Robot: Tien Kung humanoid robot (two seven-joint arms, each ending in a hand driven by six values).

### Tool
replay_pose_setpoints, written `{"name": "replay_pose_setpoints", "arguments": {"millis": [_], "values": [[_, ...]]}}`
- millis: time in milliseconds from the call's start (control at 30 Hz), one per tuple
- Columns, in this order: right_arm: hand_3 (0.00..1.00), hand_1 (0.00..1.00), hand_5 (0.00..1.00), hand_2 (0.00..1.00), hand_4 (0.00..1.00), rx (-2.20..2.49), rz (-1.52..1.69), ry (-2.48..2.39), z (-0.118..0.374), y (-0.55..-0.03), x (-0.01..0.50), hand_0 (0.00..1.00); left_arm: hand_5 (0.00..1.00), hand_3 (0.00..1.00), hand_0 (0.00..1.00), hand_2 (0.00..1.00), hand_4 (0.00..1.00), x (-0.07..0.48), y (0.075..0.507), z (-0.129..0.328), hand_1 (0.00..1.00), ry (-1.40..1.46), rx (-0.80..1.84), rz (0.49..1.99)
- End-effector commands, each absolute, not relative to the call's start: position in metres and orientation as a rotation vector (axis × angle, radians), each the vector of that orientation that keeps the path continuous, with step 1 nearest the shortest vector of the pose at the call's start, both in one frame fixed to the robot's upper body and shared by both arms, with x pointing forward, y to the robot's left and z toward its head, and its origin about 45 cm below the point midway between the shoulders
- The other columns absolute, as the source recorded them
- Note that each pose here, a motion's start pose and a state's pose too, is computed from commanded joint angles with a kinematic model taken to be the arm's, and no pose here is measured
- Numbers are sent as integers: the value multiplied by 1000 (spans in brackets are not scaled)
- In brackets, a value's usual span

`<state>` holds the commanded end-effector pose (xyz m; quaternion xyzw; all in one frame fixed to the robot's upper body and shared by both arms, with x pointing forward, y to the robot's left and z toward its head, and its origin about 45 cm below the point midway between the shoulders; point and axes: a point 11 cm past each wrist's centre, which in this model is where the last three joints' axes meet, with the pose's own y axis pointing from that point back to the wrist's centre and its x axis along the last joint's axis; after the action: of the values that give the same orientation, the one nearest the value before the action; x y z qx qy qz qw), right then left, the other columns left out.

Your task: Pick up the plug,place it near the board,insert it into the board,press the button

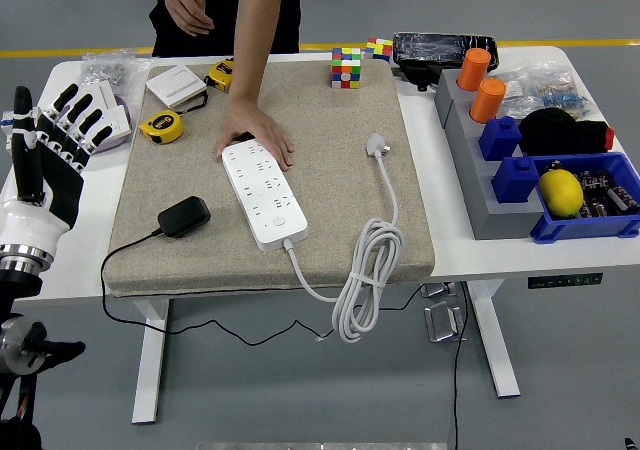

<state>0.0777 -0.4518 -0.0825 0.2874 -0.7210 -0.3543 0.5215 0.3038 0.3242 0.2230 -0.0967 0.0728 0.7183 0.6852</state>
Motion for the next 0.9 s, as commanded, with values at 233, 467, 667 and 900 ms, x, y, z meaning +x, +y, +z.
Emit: {"name": "replay_pose_setpoints", "arguments": {"millis": [233,467,667,900], "values": [[751,758,998,730,998,680,-841,-1710,-84,-453,70,809,998,827,803,851,998,298,323,214,864,184,-188,1578],[756,761,998,733,998,685,-838,-1699,-86,-449,65,810,998,805,801,823,998,294,322,208,853,188,-159,1572],[756,766,998,740,998,684,-841,-1679,-89,-446,57,811,998,799,803,816,998,291,323,205,847,189,-142,1579],[761,771,998,747,998,676,-843,-1660,-91,-445,46,815,998,788,800,802,998,287,324,199,839,196,-115,1587]]}}
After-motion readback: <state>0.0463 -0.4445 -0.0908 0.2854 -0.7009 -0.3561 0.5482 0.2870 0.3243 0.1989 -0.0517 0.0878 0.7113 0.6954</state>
